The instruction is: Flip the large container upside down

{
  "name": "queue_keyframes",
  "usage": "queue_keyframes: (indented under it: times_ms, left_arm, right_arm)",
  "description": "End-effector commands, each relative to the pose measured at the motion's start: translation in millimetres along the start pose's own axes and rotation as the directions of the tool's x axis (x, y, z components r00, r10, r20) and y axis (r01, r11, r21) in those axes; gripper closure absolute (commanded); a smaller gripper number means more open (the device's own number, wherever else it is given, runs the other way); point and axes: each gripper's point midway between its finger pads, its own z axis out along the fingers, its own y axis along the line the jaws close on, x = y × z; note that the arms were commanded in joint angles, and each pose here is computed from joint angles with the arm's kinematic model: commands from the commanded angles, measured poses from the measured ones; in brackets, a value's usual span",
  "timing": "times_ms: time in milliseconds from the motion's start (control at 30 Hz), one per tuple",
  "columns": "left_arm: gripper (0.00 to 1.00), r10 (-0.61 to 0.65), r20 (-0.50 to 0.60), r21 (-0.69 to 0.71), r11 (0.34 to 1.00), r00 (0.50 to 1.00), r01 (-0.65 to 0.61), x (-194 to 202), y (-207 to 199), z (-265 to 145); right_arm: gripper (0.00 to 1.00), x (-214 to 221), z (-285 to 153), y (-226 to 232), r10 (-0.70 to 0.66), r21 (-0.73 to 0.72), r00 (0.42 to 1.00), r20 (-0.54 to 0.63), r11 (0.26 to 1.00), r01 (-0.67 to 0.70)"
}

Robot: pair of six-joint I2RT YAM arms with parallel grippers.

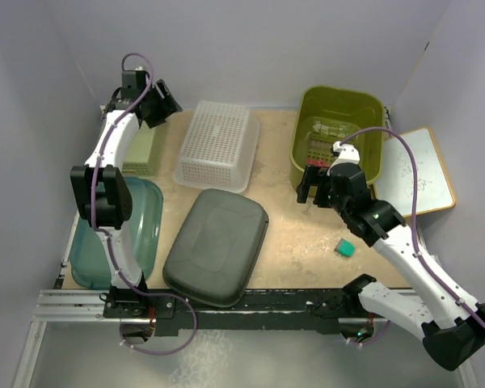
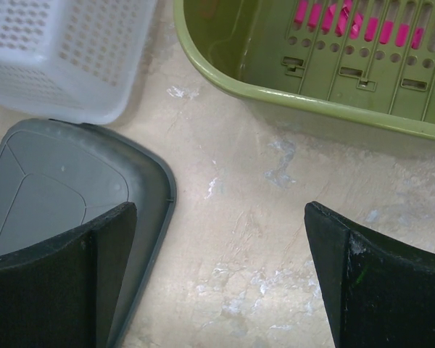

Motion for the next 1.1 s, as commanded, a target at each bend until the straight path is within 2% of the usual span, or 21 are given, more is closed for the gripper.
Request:
queue_keyframes:
  times_ms: [0, 167, 333, 533, 667, 800, 900, 1067]
  left_arm:
    - [0.33, 0.169, -0.094, -0.215, 0.959, 0.981, -0.186, 14, 41, -20]
    - [0.32, 0.24, -0.039, -0.224, 0.944, 0.97, -0.243, 6, 18, -37]
    - [0.31, 0.419, 0.021, -0.175, 0.896, 0.908, -0.409, 31, -68, -57]
    - [0.3, 0.546, 0.006, -0.144, 0.829, 0.837, -0.54, 102, -132, -42]
    - [0.31, 0.591, -0.05, -0.026, 0.805, 0.805, -0.592, 169, -163, -21]
    - [0.32, 0.594, -0.124, 0.098, 0.805, 0.795, -0.586, 223, -182, -18]
    - [0.32, 0.597, -0.167, 0.15, 0.802, 0.784, -0.579, 255, -183, -16]
    - [0.32, 0.619, -0.233, 0.077, 0.781, 0.75, -0.62, 274, -148, 14]
  right_arm:
    - [0.0, -8, -4, 8, 0.022, -0.036, 0.999, 0.023, 0.999, -0.021]
    - [0.0, -7, -2, 9, 0.021, -0.04, 1.0, 0.021, 0.999, -0.02]
    - [0.0, -2, 4, 11, 0.025, -0.045, 1.0, 0.006, 0.999, -0.024]
    - [0.0, -7, 5, 11, 0.021, -0.035, 1.0, 0.013, 0.999, -0.021]
    - [0.0, -15, 2, 4, -0.002, 0.006, 0.999, 0.033, 1.0, 0.002]
    - [0.0, -24, -7, -7, -0.006, 0.064, 0.998, 0.061, 0.998, 0.002]
    - [0.0, -26, -12, -14, 0.002, 0.078, 0.995, 0.095, 0.997, -0.01]
    - [0.0, -27, -14, -14, 0.014, 0.069, 0.993, 0.116, 0.997, -0.022]
